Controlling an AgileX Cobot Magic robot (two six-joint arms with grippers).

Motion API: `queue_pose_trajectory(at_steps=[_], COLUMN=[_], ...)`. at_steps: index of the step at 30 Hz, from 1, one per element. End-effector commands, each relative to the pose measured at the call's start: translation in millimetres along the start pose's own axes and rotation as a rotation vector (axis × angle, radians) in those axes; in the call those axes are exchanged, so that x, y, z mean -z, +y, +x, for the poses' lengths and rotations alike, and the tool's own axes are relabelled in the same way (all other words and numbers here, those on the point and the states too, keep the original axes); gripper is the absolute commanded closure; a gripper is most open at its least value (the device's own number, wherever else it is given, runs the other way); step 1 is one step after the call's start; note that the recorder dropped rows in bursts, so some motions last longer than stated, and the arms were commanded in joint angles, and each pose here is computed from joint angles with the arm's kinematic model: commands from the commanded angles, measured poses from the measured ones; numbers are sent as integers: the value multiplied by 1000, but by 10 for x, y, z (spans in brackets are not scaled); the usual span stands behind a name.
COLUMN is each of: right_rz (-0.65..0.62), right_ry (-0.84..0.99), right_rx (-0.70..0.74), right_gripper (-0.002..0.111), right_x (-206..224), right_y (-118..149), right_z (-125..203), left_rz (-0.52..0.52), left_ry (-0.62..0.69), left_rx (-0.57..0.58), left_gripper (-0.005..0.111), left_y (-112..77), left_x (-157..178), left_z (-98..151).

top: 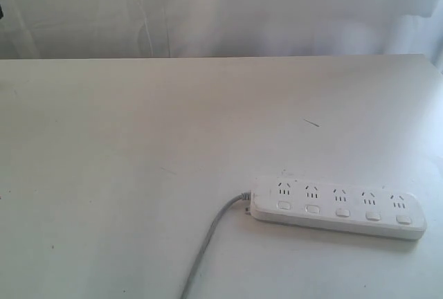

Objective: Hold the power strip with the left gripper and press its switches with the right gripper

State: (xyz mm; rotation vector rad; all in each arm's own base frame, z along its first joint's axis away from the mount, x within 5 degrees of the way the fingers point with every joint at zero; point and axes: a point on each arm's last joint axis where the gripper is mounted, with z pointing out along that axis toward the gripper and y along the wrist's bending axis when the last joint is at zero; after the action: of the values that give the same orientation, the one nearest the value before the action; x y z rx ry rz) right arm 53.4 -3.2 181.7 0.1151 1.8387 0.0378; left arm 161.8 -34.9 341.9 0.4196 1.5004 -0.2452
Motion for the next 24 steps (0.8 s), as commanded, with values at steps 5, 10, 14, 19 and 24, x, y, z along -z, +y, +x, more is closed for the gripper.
queue_pose_trajectory(at_steps=[5, 10, 14, 19, 24], right_rz=[1, 1, 1, 1, 1], right_ry=[-9, -9, -9, -9, -9], right_rx=[-2, -2, -2, -2, -2], right_gripper=[108, 108, 108, 108, 108], right_x=[1, 1, 1, 1, 1], right_y=[-1, -1, -1, -1, -1], right_z=[1, 1, 1, 1, 1], left_rz=[-69, 24, 108, 300, 489], left_ry=[201, 236, 286, 475, 581], left_rx=[-44, -166, -270, -511, -618], left_gripper=[107, 107, 107, 107, 107], left_y=[-13, -270, -517, -835, -1077], left_x=[-295, -384, -376, -325, -331], left_z=[272, 273, 271, 445, 523])
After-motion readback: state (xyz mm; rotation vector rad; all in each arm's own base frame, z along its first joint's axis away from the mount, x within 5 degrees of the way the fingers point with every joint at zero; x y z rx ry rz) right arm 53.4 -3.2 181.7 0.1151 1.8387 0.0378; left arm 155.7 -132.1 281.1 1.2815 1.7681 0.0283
